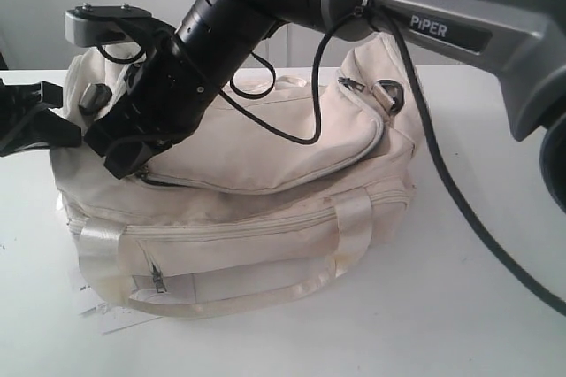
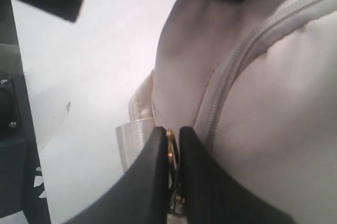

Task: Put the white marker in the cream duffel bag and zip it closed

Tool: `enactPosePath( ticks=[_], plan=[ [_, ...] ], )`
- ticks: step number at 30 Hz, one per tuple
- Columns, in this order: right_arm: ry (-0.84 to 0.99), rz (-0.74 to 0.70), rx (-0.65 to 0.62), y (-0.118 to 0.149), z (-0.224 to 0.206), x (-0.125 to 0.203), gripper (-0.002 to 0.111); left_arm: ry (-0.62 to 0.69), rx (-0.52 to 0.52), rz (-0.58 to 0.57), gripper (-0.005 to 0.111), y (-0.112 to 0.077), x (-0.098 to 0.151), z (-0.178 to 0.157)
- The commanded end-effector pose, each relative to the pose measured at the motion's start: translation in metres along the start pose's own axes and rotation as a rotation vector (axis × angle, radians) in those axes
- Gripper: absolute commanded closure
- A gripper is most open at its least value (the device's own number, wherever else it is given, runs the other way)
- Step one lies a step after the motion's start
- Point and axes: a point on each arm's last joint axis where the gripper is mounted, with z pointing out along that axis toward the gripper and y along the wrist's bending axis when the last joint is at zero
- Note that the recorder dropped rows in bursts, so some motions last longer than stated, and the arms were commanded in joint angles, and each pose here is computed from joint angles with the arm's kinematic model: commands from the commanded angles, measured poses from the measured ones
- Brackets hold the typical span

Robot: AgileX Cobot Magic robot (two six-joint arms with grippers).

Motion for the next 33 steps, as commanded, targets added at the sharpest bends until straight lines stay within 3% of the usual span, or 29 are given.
enactPosePath(
  ticks=[1,15,33],
  plan=[
    [0.07,-0.011,-0.013,0.01,-0.013,0.008,0.108,-0.041,-0.037,0.005,0.107,0.003,-0.003,-0.001],
    [0.142,-0.011,0.024,0.013,-0.017,0.028,0.108,-0.041,-0.041,0.008,0.107,0.004,-0.003,-0.001],
    [0.156,-0.03,0.056,0.012,-0.021,0.029,0.108,-0.086,-0.092,0.031,0.107,0.009,-0.008,-0.002]
  ],
)
